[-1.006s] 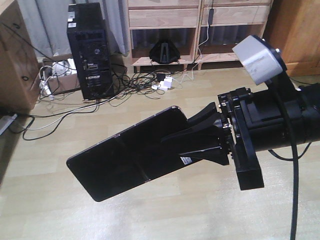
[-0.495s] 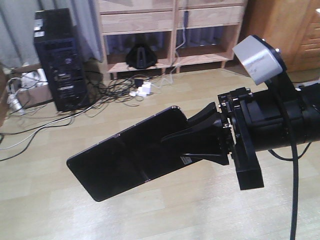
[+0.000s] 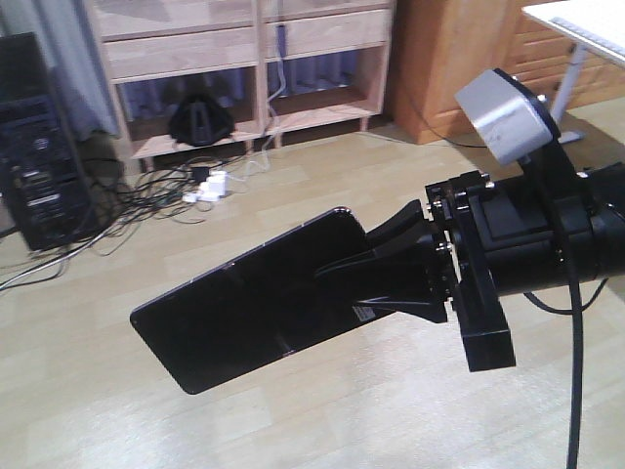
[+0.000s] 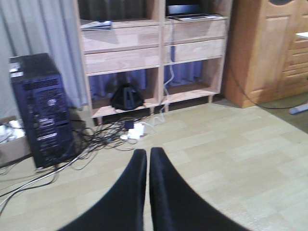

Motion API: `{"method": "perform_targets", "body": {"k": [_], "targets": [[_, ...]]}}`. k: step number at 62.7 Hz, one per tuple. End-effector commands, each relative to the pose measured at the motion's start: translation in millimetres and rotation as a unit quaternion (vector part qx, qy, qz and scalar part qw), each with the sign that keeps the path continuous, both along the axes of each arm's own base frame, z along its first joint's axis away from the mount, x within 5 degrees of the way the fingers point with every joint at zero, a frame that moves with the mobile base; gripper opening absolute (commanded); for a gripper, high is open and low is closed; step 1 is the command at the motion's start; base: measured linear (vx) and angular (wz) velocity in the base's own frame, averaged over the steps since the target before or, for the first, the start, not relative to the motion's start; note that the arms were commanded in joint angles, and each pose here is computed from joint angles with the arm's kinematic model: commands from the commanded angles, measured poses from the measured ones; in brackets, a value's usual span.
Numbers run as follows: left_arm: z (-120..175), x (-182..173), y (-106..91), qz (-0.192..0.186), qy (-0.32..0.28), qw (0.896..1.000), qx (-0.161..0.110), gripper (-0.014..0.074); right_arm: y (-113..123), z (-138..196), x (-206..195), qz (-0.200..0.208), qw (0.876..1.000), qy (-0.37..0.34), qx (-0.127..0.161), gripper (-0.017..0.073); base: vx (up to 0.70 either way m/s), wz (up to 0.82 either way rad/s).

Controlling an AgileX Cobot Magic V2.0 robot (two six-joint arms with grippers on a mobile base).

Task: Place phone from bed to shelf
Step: 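Keep holding the phone while the base turns toward the white desk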

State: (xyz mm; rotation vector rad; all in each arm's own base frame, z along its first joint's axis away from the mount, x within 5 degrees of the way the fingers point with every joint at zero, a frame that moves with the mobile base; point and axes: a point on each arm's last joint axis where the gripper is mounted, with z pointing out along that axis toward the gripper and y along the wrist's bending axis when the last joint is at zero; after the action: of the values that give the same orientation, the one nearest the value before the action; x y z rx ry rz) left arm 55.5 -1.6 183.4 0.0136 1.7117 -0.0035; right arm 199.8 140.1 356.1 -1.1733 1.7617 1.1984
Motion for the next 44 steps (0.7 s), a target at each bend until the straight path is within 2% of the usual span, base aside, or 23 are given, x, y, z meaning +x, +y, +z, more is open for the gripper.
{"method": "perform_targets", "body": {"k": [1, 23, 44], "targets": [[7.1, 0.3, 0.7, 0.004, -0.041, 0.999, -0.005, 0.0001, 0.9, 21.3, -12.3, 0.033, 0.998, -0.003, 0.054, -0.0001, 0.07, -0.29], [7.1, 0.3, 0.7, 0.004, -0.041, 0.999, -0.005, 0.0001, 0.9, 21.3, -12.3, 0.033, 0.998, -0.003, 0.054, -0.0001, 0.08, -0.33], [7.1, 0.3, 0.7, 0.004, -0.041, 0.999, -0.005, 0.0001, 0.9, 21.3, -12.3, 0.033, 0.998, -0.003, 0.054, -0.0001, 0.12, -0.49]]}}
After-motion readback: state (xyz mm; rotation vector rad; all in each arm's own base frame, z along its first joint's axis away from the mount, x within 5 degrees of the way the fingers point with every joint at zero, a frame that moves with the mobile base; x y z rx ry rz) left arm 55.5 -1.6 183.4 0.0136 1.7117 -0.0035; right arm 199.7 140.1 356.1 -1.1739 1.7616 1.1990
